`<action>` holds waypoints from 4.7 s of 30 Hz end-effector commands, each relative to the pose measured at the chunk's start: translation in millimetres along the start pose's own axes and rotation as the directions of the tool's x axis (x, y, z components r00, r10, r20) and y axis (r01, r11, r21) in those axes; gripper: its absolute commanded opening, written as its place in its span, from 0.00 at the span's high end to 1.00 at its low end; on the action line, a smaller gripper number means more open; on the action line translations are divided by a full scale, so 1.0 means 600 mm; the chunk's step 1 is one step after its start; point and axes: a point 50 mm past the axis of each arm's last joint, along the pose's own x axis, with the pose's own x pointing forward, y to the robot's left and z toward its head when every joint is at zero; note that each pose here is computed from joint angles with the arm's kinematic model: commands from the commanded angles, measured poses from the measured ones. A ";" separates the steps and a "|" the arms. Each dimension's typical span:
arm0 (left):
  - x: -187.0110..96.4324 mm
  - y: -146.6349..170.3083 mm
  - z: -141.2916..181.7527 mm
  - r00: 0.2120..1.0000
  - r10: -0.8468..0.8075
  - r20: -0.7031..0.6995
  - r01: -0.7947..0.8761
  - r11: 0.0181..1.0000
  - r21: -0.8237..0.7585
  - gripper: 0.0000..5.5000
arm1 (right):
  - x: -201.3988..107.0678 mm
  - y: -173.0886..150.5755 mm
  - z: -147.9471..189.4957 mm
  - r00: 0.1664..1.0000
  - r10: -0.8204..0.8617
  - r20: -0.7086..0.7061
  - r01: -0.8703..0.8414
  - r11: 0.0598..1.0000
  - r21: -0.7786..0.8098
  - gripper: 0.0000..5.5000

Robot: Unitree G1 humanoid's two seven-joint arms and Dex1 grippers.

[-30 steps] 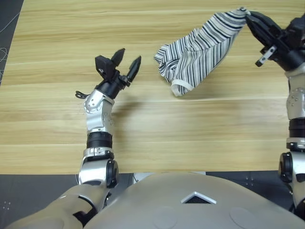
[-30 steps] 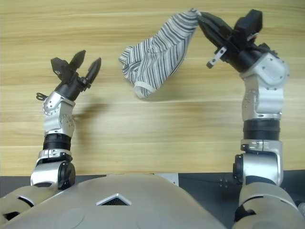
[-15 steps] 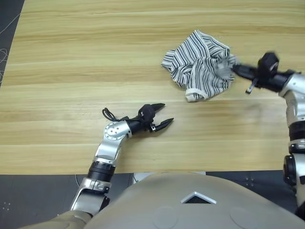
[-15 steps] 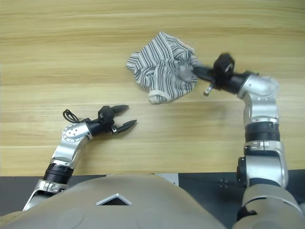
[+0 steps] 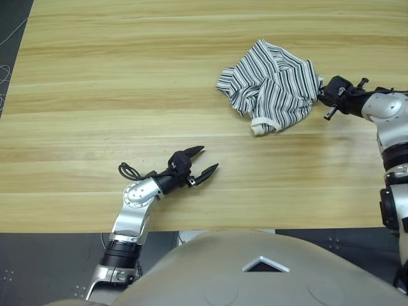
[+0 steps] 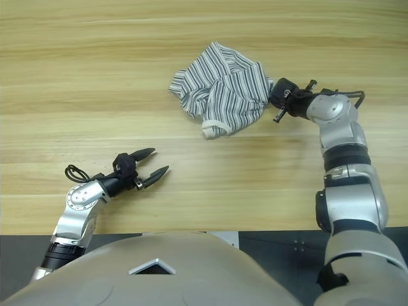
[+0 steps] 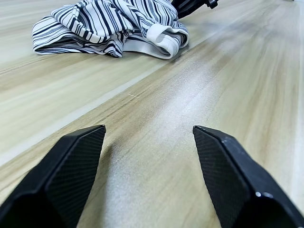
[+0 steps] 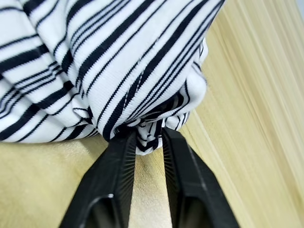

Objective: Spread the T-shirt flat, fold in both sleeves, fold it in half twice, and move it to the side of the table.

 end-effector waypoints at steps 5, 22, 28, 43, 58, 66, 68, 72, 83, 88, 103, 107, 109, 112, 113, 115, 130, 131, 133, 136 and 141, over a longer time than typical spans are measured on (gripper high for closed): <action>-0.006 0.003 0.007 1.000 0.024 0.004 -0.024 0.999 0.024 0.37 | -0.090 -0.093 0.054 0.995 -0.100 0.014 0.101 0.979 -0.177 0.76; 0.018 -0.011 0.010 1.000 0.012 0.028 -0.013 1.000 0.019 0.37 | -0.012 -0.043 0.186 0.925 0.093 0.370 -0.076 0.995 -0.059 0.68; 0.019 -0.015 0.010 0.999 0.010 0.031 -0.011 1.000 0.013 0.37 | 0.018 -0.020 0.197 0.918 0.160 0.363 -0.144 0.987 -0.070 0.56; 0.022 -0.020 0.010 0.999 0.000 0.042 0.000 1.000 0.005 0.37 | 0.057 0.022 0.165 0.928 0.245 0.279 -0.247 0.969 -0.027 0.56; 0.023 -0.021 0.008 0.999 0.005 0.037 -0.005 1.000 0.000 0.37 | 0.068 0.014 0.155 0.941 0.211 0.266 -0.221 0.975 0.009 0.65; 0.024 -0.021 0.007 0.999 0.008 0.035 -0.008 1.000 0.000 0.37 | 0.069 0.017 0.154 0.938 0.217 0.269 -0.226 0.974 0.000 0.93; 0.024 -0.021 0.007 0.999 0.008 0.034 -0.008 1.000 0.000 0.37 | 0.068 0.017 0.154 0.938 0.217 0.270 -0.225 0.974 -0.002 0.98; 0.023 -0.021 0.007 0.999 0.006 0.034 -0.006 1.000 0.004 0.37 | 0.055 0.011 0.162 0.930 0.214 0.297 -0.214 0.976 -0.033 0.98; 0.046 -0.002 0.033 0.997 0.002 0.077 -0.003 1.000 0.013 0.37 | -0.088 -0.063 0.219 0.877 0.036 0.479 -0.032 0.999 -0.016 0.98; 0.080 0.011 0.064 0.979 0.021 0.205 0.004 0.993 -0.120 0.37 | -0.117 -0.084 0.245 0.825 -0.083 0.559 0.029 0.994 0.104 0.98; 0.194 -0.011 0.101 0.953 -0.148 0.263 0.170 0.983 -0.065 0.37 | -0.190 -0.142 0.274 0.688 -0.338 0.642 0.128 0.928 0.351 0.98; 0.224 -0.030 0.095 0.952 -0.207 0.227 0.224 0.973 -0.054 0.37 | -0.201 -0.158 0.295 0.636 -0.386 0.668 0.128 0.907 0.401 0.98; 0.234 -0.040 0.093 0.948 -0.235 0.214 0.250 0.967 -0.044 0.37 | -0.205 -0.168 0.313 0.607 -0.400 0.687 0.119 0.900 0.420 0.98; 0.251 -0.060 0.100 0.933 -0.282 0.222 0.290 0.957 -0.005 0.37 | -0.211 -0.186 0.342 0.565 -0.422 0.709 0.100 0.888 0.448 0.98; 0.255 -0.064 0.106 0.928 -0.282 0.243 0.290 0.957 0.005 0.37 | -0.212 -0.192 0.350 0.556 -0.426 0.714 0.096 0.886 0.454 0.98; 0.257 -0.062 0.119 0.919 -0.256 0.300 0.265 0.964 0.008 0.37 | -0.212 -0.201 0.360 0.546 -0.434 0.717 0.097 0.882 0.460 0.98; 0.286 -0.095 0.148 0.905 -0.105 0.413 0.092 0.994 0.052 0.37 | -0.206 -0.215 0.370 0.548 -0.430 0.717 0.095 0.884 0.458 0.98; 0.289 -0.094 0.149 0.907 -0.080 0.413 0.059 0.996 0.062 0.37 | -0.205 -0.215 0.370 0.548 -0.429 0.718 0.094 0.884 0.458 0.98; 0.297 -0.089 0.151 0.913 -0.016 0.407 -0.022 0.996 0.087 0.37 | -0.204 -0.213 0.372 0.549 -0.426 0.719 0.091 0.886 0.456 0.98; 0.307 -0.086 0.145 0.923 0.051 0.382 -0.110 0.985 0.135 0.37 | -0.202 -0.211 0.373 0.549 -0.420 0.723 0.085 0.888 0.451 0.98; 0.319 -0.086 0.135 0.928 0.107 0.358 -0.188 0.962 0.200 0.37 | -0.201 -0.208 0.374 0.550 -0.411 0.727 0.079 0.892 0.445 0.98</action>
